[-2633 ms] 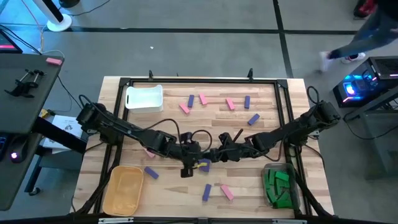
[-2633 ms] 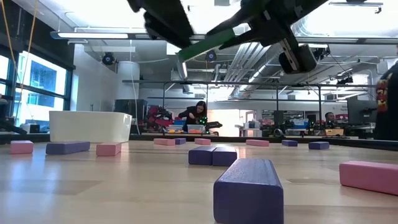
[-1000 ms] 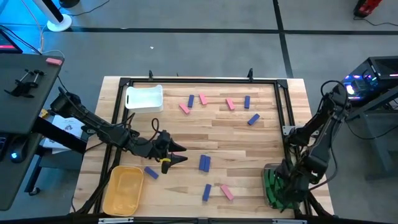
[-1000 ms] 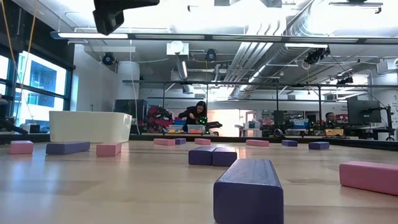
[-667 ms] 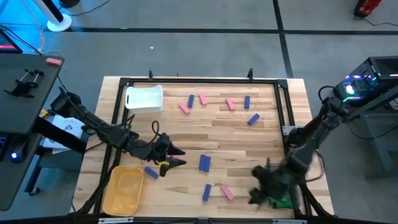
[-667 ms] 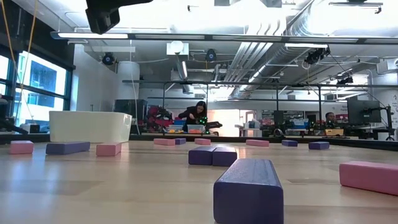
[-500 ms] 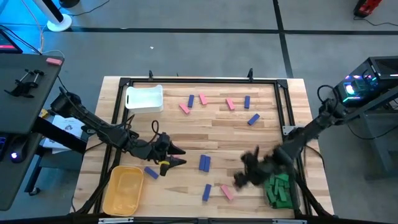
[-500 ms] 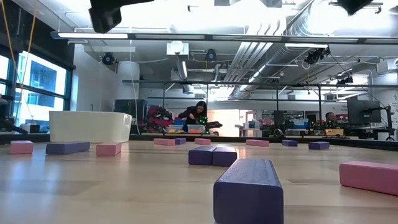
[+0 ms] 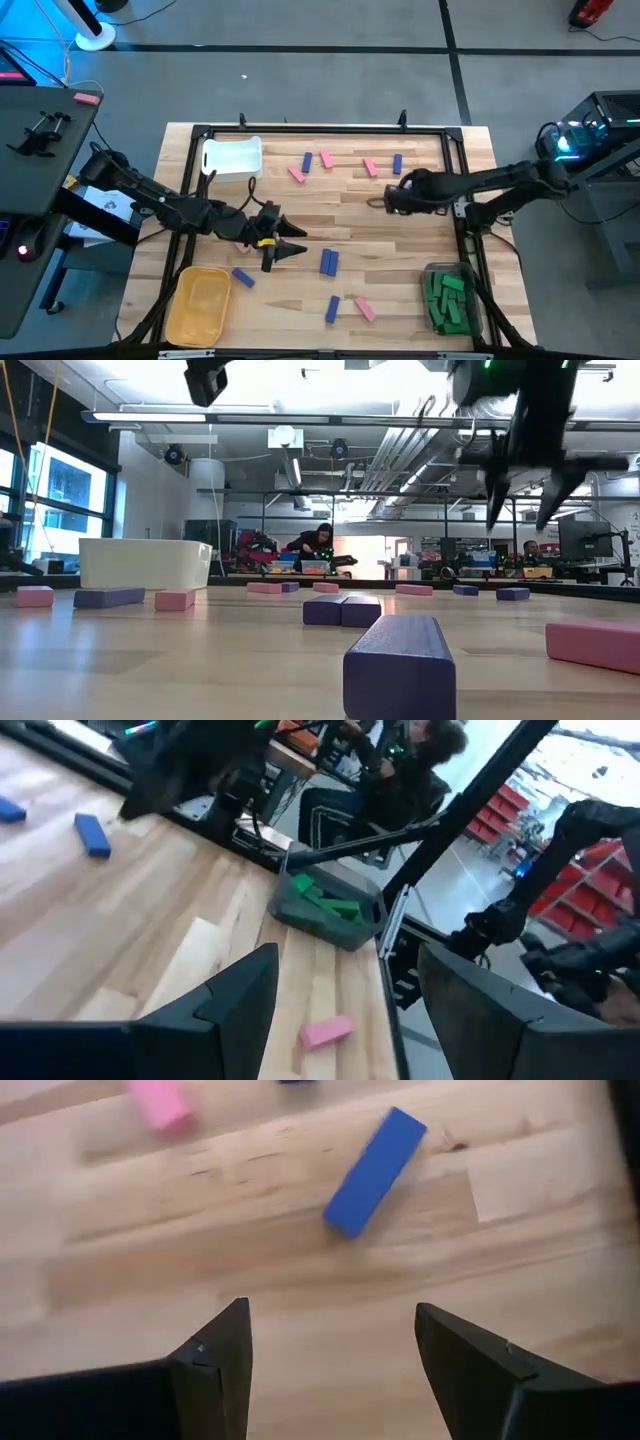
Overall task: Sort blocks
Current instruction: Put the purple block into the yellow bin
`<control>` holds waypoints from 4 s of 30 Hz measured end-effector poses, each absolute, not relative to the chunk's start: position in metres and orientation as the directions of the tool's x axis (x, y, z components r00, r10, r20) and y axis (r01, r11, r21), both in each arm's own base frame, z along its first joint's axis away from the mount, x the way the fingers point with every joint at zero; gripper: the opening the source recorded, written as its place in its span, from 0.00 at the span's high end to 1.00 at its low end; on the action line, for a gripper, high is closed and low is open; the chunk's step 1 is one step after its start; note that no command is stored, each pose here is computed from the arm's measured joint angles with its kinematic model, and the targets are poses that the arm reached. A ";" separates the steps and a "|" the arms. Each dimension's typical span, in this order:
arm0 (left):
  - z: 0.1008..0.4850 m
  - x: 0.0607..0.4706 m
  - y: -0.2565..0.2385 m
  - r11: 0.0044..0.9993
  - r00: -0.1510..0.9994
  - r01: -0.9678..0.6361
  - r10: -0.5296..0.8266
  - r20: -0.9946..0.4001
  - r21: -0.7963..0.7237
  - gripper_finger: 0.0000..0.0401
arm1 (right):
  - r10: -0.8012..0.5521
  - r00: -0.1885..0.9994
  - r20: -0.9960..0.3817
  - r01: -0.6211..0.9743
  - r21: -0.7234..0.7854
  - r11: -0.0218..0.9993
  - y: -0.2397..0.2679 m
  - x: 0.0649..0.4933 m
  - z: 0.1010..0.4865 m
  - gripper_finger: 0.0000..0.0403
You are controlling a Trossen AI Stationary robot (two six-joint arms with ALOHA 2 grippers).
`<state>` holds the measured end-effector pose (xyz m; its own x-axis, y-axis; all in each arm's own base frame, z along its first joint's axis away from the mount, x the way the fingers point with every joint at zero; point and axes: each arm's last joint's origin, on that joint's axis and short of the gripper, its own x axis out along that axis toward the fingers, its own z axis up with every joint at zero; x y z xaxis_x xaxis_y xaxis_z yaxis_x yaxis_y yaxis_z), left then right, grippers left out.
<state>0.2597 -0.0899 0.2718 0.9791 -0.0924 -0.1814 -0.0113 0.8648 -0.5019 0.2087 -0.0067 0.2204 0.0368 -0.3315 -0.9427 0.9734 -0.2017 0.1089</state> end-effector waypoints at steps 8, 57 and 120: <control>0.303 0.276 -0.043 0.961 0.964 -0.115 0.046 -0.263 -0.253 0.43 | -0.310 -0.019 -0.951 0.921 0.104 -0.376 -0.042 0.191 0.171 0.47; 0.315 0.234 0.104 0.954 0.901 -0.149 0.023 -0.434 -0.260 0.43 | -0.314 0.631 -0.710 0.776 0.561 0.290 -0.058 0.255 0.224 0.99; 0.248 0.278 -0.102 0.686 0.878 0.399 -0.094 -0.469 0.609 0.81 | 0.452 0.790 -0.415 0.149 0.845 0.514 0.061 0.387 0.244 0.98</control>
